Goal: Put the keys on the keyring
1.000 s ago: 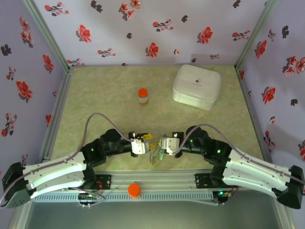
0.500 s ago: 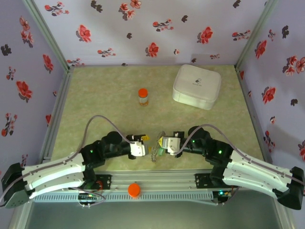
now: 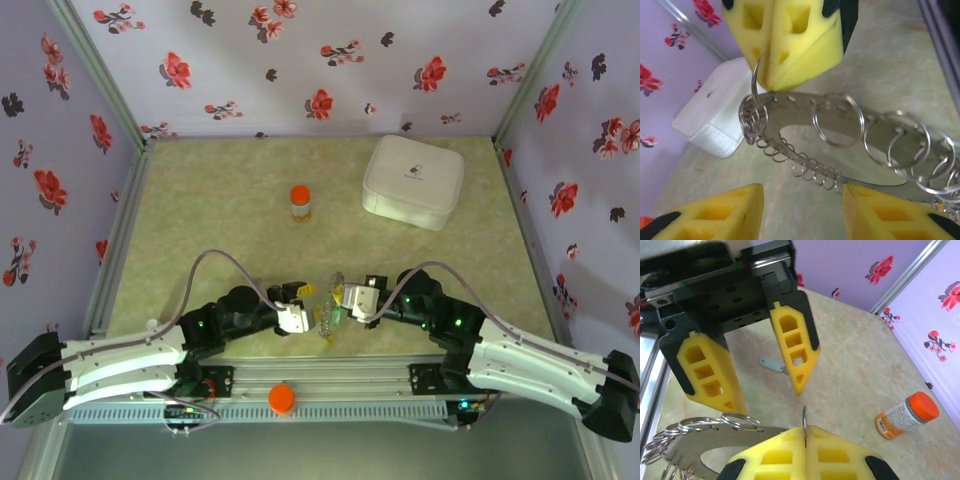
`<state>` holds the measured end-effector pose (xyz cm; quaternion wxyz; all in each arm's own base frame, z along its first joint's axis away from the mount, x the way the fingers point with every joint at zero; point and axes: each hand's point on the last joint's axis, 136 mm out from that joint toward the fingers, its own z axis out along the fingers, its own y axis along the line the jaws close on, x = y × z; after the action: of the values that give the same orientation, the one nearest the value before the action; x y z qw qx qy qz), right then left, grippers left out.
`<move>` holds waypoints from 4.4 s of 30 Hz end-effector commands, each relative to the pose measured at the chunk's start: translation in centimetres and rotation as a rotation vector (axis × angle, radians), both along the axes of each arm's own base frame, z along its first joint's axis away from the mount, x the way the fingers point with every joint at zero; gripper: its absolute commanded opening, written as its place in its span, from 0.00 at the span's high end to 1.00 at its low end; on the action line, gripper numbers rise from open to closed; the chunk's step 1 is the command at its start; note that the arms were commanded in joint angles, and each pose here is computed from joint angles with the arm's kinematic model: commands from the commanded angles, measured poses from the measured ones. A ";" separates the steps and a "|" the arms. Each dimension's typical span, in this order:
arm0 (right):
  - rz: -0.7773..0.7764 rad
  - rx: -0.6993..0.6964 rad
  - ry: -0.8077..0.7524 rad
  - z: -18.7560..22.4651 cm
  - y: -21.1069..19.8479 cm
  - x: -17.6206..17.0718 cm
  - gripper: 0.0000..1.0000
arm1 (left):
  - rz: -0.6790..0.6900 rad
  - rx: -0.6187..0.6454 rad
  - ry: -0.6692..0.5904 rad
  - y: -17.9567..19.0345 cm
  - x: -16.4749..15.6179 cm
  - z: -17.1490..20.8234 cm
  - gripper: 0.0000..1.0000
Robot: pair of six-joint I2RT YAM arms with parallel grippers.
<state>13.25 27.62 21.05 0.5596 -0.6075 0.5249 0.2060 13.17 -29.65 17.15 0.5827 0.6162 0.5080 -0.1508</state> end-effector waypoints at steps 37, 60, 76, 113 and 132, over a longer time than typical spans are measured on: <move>0.150 0.315 0.151 5.8 0.7 1.5 1.00 | 0.041 -0.188 -0.222 1.3 1.9 5.6 0.54; 0.166 0.355 0.246 7.3 -0.6 -0.2 1.00 | -0.128 -0.165 -0.518 -3.5 -1.6 9.7 0.70; 0.145 0.360 0.236 7.5 -0.4 0.4 1.00 | -0.146 -0.206 -0.498 -3.5 -2.2 10.2 0.66; 0.060 0.261 0.372 4.8 0.7 2.2 1.00 | -0.166 0.212 -0.671 -3.4 -1.8 5.6 0.74; 0.071 0.187 0.393 3.1 1.8 1.4 1.00 | -0.248 0.457 -0.674 -3.1 -1.4 2.3 0.78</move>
<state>14.54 28.77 21.08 0.4594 -0.5164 0.6120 0.3844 11.51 -32.96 19.74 0.5617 0.7880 0.2359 0.0889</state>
